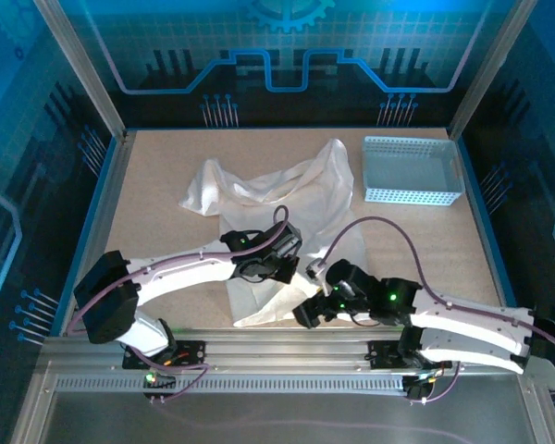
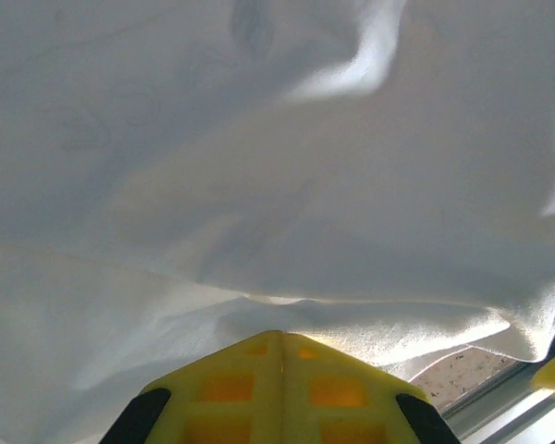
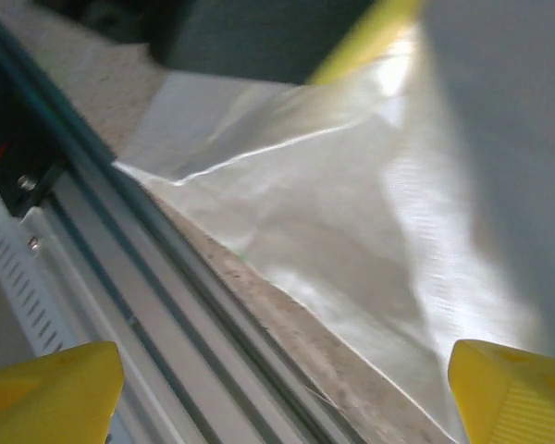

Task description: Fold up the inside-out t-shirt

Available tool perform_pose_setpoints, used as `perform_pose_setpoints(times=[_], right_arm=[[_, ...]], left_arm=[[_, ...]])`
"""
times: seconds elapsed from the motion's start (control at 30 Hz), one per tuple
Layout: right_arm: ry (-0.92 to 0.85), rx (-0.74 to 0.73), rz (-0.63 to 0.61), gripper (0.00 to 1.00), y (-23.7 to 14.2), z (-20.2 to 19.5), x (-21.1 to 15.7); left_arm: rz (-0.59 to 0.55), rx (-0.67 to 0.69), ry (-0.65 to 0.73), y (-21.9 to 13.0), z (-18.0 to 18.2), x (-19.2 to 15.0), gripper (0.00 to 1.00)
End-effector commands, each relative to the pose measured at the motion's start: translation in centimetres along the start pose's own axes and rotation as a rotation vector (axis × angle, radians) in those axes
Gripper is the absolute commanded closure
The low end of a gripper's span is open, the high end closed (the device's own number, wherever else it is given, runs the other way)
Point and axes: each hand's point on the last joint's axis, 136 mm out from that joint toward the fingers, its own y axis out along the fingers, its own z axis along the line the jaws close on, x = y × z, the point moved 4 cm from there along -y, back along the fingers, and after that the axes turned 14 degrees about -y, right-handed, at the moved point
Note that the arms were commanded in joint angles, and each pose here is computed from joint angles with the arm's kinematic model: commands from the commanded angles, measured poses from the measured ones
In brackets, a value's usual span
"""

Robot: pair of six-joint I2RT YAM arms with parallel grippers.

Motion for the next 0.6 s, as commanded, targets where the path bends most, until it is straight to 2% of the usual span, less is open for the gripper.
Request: perform_pose_setpoints(times=[0.0, 0.23, 0.4, 0.57], right_arm=[[-0.039, 0.034, -0.119, 0.09, 1.0, 2.5, 2.7], [-0.054, 0.065, -0.131, 0.17, 4.7, 3.2, 1.1], [-0.069, -0.055, -0.179, 0.23, 5.8, 1.3, 1.0], [-0.041, -0.136, -0.277, 0.30, 5.8, -0.6, 1.3]], left_arm=[[-0.038, -0.083, -0.022, -1.8, -1.3, 1.5, 1.00], [-0.087, -0.137, -0.052, -3.6, -0.9, 2.7, 1.00], [-0.109, -0.207, -0.049, -5.2, -2.1, 3.6, 1.00], [-0.128, -0.211, -0.043, -6.1, -2.1, 3.9, 1.00]])
